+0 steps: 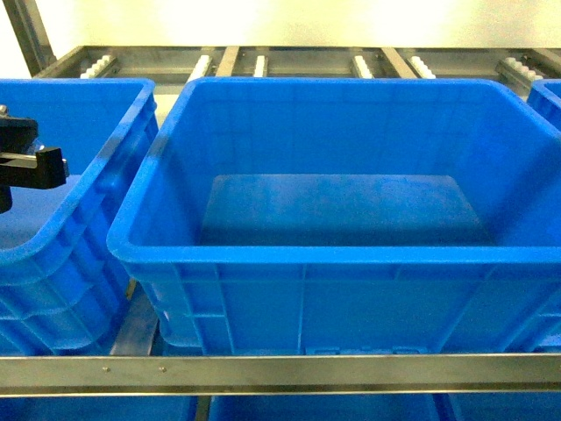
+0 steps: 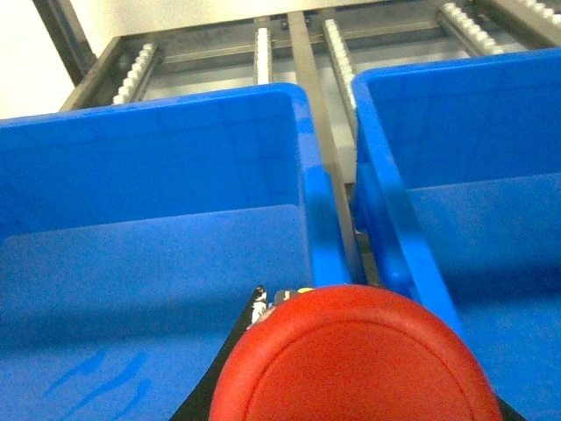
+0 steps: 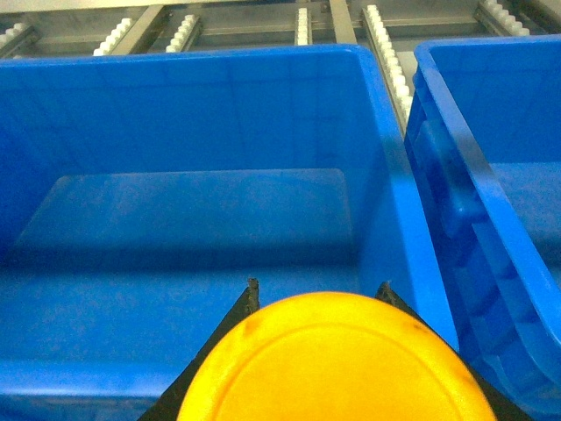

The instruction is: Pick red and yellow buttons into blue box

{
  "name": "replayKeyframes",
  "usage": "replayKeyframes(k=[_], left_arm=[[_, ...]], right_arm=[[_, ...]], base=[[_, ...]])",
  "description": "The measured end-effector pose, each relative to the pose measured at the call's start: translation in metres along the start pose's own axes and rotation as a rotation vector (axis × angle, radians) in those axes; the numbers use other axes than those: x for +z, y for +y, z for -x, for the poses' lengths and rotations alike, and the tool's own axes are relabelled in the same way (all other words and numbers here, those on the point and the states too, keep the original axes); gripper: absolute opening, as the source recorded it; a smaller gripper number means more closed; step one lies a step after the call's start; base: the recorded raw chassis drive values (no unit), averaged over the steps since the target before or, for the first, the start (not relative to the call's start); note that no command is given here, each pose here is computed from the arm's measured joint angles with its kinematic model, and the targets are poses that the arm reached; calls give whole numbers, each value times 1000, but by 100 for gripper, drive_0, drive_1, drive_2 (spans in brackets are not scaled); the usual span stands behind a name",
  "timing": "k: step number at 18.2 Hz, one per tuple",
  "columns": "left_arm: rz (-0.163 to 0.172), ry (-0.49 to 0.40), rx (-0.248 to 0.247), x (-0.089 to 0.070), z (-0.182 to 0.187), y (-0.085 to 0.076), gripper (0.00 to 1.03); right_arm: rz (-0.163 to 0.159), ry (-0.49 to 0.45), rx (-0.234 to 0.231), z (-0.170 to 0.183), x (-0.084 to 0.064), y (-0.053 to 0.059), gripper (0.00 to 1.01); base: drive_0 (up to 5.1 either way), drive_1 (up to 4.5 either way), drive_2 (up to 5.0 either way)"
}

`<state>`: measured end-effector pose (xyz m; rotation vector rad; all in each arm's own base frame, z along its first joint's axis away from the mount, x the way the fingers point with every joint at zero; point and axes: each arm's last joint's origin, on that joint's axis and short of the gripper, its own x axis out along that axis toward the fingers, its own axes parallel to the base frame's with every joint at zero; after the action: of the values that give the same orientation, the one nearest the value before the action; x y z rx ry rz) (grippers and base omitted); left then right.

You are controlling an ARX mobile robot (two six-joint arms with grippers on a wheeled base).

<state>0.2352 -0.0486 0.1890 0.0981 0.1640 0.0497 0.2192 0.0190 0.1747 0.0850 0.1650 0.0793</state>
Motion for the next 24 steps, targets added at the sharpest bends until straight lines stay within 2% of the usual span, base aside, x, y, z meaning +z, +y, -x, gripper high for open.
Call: replayKeyframes(k=[2,3,6,7,8,9,10,11,12,13,15,17,20,24], left_arm=[[2,-4,6,0,0,1,25],[1,-9,-12,1,0,-2,25],[1,0,13,-1,-1,1,25],[0,-2,2,0,-1,0,25],[0,0,3,0,-1,0,25],[0,-1,3,0,-1,0,25],[0,-1,3,0,-1,0,25],[0,-1,2,0,-1,0,25],[0,-1,2,0,-1,0,25],[0,0,3,0,-1,0,25],[0,-1,3,0,-1,0,25],[0,0,2,0,-1,0,25],[0,-1,3,0,-1,0,25],[0,-1,3,0,-1,0,25]], right_arm=[[0,-1,-1,0,0,0,34],[0,-2,-6,0,0,0,34],[1,-3,3,0,0,1,34],[15,20,2,-5,2,1,34],[40,36,23,-32,22,5,34],[116,123,100,-80,23,17,34],[186,311,200,-132,2,34,34],[195,378,226,-144,-8,35,34],[207,420,230,-152,-16,37,34],[208,488,256,-161,-25,37,34],[221,553,281,-170,-29,38,34],[225,542,280,-173,-25,38,52],[215,511,275,-174,-23,38,77],[200,482,260,-171,-20,36,88]], base=[[494,-242,-242],[494,-242,-242],[494,-242,-242],[494,-242,-242],[494,-242,-242],[494,-242,-242],[494,-242,-242],[494,-242,-242],[494,-242,-242],[494,-242,-242],[494,-242,-242],[494,-242,-242],[494,-242,-242],[494,-242,-242]])
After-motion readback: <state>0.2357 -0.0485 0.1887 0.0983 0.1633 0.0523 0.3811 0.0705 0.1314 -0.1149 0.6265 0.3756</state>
